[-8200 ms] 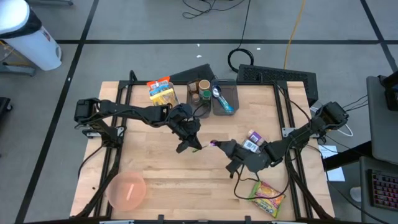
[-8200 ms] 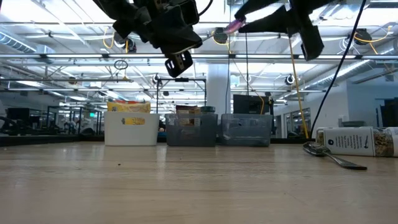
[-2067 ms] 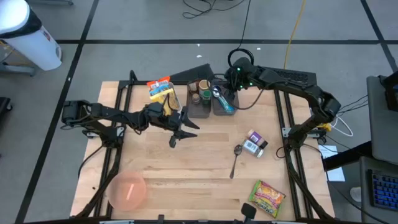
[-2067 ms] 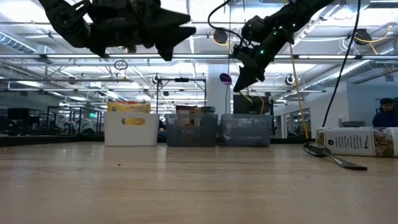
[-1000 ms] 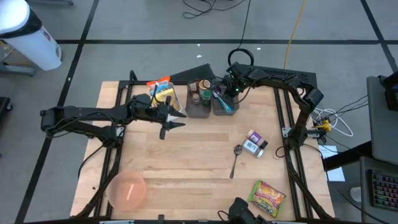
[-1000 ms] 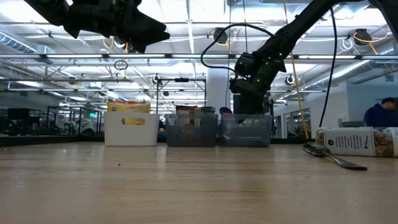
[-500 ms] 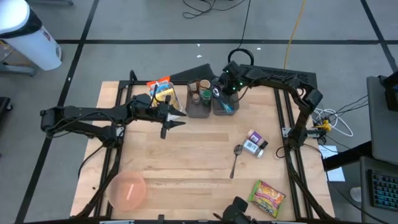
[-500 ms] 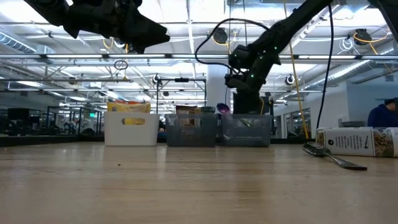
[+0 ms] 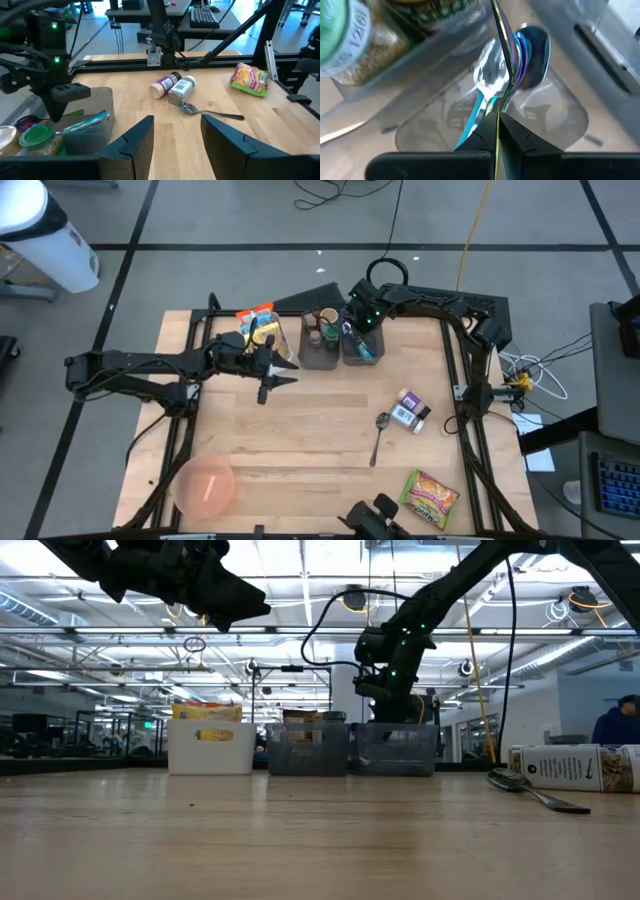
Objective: Pick & Place Food Item
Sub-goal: Put the purple spoon into the right black bin
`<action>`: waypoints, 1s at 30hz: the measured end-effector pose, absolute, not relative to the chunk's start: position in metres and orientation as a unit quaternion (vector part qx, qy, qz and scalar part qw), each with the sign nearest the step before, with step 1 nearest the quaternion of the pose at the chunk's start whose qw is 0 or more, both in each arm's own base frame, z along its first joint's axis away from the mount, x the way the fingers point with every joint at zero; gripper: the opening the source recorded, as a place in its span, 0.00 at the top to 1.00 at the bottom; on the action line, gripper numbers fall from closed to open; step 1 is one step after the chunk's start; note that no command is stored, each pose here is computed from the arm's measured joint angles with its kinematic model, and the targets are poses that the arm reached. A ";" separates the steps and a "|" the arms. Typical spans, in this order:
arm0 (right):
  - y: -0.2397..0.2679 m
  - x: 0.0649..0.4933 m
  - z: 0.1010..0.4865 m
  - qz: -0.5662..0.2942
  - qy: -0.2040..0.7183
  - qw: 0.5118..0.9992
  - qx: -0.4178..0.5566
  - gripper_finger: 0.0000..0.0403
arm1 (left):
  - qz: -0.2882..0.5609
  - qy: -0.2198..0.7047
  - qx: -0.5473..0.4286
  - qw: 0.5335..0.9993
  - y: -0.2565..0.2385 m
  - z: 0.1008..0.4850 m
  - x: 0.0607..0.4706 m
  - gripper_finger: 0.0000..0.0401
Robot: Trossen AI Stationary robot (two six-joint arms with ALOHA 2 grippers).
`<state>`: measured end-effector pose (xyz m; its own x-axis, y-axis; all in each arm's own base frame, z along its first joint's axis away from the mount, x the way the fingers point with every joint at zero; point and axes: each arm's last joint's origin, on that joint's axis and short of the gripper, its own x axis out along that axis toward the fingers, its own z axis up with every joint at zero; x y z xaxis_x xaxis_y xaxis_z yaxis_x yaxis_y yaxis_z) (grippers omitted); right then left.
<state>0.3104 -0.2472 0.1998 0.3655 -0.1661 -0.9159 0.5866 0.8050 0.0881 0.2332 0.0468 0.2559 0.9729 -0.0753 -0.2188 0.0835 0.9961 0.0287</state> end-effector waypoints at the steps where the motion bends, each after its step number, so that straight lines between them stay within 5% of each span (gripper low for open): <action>1: -0.247 0.310 0.199 -0.236 0.513 0.798 0.210 1.00 | -0.040 0.111 0.018 0.993 0.047 0.255 0.233 0.58; 30: -0.254 0.306 0.189 -0.254 0.518 0.777 0.251 1.00 | -0.042 0.115 0.035 0.992 0.047 0.255 0.233 0.58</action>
